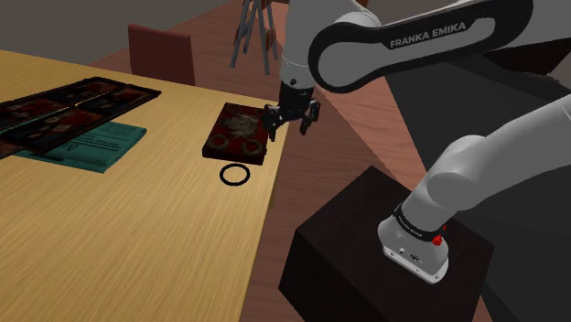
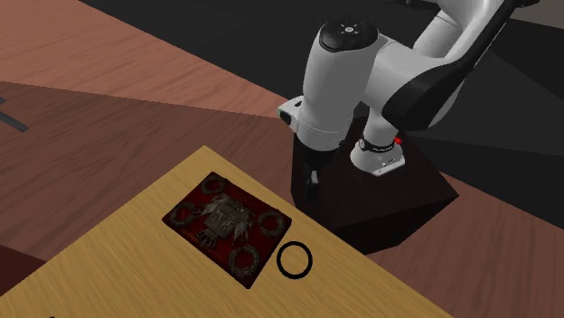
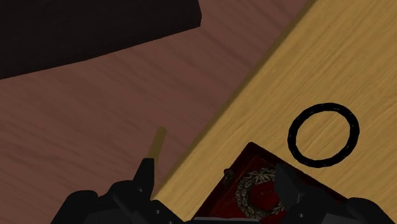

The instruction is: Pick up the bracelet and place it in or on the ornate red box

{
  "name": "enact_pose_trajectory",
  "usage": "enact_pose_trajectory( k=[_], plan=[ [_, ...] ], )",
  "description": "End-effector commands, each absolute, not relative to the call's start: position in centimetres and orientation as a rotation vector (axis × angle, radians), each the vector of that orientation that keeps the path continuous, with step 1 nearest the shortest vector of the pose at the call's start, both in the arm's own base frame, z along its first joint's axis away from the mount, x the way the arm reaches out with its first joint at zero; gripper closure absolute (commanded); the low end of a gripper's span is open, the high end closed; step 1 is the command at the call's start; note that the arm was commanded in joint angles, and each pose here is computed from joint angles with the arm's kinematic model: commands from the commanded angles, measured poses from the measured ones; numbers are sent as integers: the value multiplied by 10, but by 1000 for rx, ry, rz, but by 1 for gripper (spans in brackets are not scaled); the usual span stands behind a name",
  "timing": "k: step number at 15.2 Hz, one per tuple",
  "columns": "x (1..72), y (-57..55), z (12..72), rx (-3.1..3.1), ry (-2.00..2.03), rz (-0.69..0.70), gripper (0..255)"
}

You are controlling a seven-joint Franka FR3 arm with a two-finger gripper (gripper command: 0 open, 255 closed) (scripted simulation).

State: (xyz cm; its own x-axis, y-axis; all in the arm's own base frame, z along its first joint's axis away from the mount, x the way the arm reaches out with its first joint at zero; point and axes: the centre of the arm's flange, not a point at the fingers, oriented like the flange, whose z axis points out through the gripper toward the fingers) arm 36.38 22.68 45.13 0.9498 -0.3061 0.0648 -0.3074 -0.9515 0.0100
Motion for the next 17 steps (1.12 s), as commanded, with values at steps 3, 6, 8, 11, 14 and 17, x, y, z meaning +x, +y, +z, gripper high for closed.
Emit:
enact_pose_trajectory(
  k=[3, 6, 8, 11, 14, 17],
  plan=[
    [382, 267, 419, 3064, -570, 95, 0],
    [396, 297, 396, 3048, -630, 94, 0],
    [405, 317, 381, 3036, -670, 92, 0],
    [411, 326, 362, 3031, -689, 92, 0],
    [412, 325, 347, 3031, -689, 92, 0],
    [412, 325, 333, 3031, -689, 92, 0]
  ],
)
